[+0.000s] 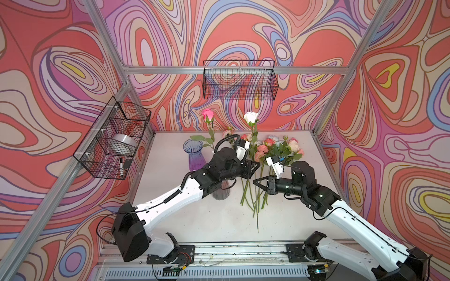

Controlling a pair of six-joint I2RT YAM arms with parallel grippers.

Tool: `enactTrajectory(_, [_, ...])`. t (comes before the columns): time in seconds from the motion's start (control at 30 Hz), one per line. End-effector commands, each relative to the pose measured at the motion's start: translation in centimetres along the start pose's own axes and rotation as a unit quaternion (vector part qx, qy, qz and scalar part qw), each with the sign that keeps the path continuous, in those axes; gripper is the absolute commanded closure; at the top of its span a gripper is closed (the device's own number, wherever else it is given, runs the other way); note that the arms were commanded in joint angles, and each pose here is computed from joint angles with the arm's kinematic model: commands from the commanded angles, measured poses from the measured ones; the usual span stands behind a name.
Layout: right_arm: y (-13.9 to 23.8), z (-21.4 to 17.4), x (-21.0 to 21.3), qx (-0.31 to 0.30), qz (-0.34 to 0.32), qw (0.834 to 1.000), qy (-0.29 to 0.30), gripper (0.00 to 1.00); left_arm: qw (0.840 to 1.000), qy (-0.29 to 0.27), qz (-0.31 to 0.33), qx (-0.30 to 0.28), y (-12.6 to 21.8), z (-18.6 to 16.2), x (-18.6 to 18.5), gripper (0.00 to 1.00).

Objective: Arrange the flowers into the vase

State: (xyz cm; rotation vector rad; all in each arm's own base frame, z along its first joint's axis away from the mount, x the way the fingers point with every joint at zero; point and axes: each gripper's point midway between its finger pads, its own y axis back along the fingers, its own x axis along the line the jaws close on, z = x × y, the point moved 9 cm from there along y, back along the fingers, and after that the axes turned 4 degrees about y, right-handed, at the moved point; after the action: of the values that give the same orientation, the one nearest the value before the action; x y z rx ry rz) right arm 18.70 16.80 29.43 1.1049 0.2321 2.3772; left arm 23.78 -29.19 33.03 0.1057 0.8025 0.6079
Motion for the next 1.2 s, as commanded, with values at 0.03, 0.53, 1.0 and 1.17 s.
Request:
enactTrajectory(0.03, [-0.2, 0.3, 0.3, -0.006, 0.012, 1.0, 0.006, 1.0, 1.0, 0.002, -0.022, -0.02, 0.1, 1.1, -1.1, 0.91])
enactTrajectory(0.53, [1.6, 0.4, -0.2, -0.036, -0.075, 0.996, 0.016, 0.61, 0.992, -0.062, 0.026, -0.103, 5.0, 5.0, -3.5, 1.0])
enactTrajectory(1.0, [2.4, 0.2, -2.6, -0.086, -0.195, 0.977, -0.018, 0.61, 0.919, -0.236, 0.137, -0.283, 13.9, 11.4, -7.3, 1.0])
enactTrajectory(1.17, [2.1, 0.3, -2.6, -0.085, -0.195, 0.977, -0.024, 0.61, 0.891, -0.269, 0.168, -0.326, 14.5, 12.6, -7.3, 1.0])
